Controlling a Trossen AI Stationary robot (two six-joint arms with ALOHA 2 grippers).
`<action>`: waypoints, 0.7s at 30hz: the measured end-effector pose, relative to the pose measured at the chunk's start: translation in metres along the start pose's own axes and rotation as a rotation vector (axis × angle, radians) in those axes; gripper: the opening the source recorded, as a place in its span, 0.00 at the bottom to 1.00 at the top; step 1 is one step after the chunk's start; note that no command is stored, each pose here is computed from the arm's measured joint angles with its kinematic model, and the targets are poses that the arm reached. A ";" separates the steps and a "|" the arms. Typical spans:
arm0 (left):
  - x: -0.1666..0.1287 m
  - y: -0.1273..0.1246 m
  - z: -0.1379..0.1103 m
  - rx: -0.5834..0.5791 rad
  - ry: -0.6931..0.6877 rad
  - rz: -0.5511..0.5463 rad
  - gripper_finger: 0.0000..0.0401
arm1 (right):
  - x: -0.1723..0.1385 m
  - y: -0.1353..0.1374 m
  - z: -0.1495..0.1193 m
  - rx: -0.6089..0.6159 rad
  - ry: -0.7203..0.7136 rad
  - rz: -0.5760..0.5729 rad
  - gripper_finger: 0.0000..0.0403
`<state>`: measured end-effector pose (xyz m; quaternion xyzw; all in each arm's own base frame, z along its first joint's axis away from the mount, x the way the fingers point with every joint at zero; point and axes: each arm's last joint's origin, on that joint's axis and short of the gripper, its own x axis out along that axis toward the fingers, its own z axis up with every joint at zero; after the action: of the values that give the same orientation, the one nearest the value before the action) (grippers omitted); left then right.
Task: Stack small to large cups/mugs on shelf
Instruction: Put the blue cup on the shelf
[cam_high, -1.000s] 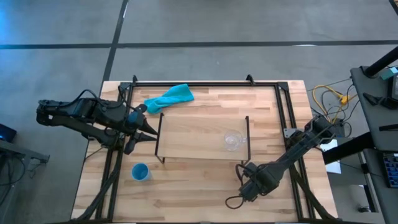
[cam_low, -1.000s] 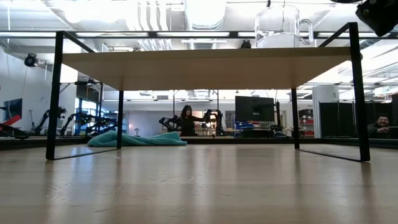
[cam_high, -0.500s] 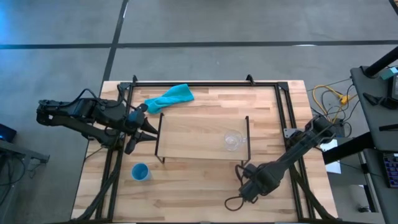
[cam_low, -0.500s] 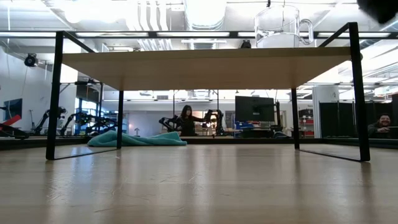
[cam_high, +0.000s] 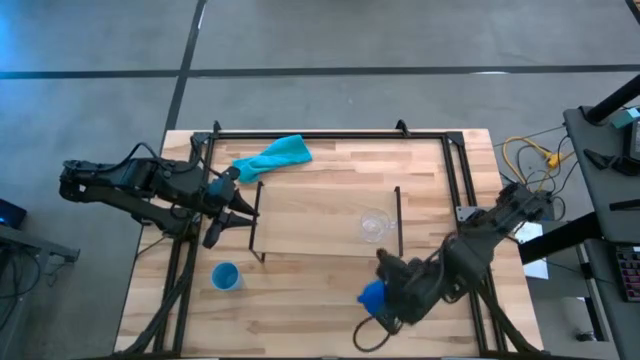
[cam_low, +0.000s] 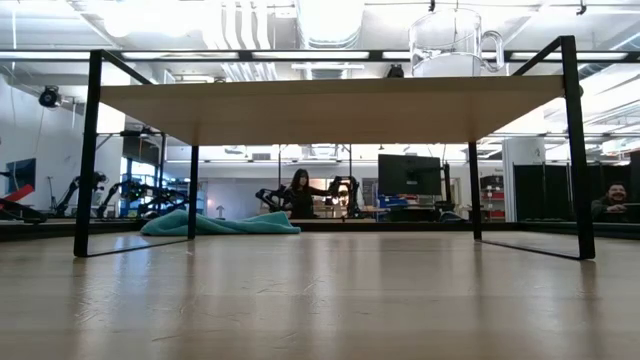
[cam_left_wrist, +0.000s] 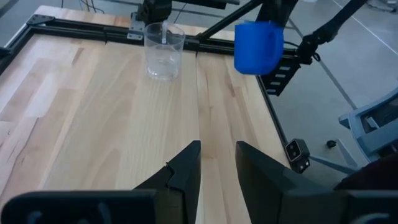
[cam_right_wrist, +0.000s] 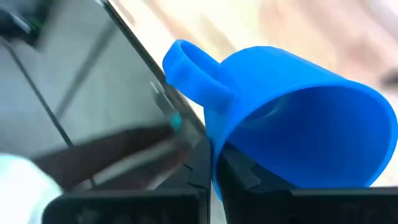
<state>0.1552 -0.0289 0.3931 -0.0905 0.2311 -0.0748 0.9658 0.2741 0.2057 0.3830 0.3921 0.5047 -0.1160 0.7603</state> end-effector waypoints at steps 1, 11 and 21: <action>0.002 0.000 0.001 0.000 0.002 0.000 0.22 | -0.006 0.002 0.005 -0.018 -0.036 0.017 0.02; 0.008 -0.001 0.003 0.004 -0.004 -0.002 0.22 | -0.025 0.000 0.064 -0.338 -0.215 0.050 0.02; 0.008 -0.001 0.003 0.052 -0.006 -0.002 0.22 | -0.027 0.000 0.094 -1.098 -0.323 0.025 0.02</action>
<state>0.1632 -0.0305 0.3927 -0.0658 0.2263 -0.0815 0.9684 0.3252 0.1327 0.4233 -0.0771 0.3638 0.1138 0.9213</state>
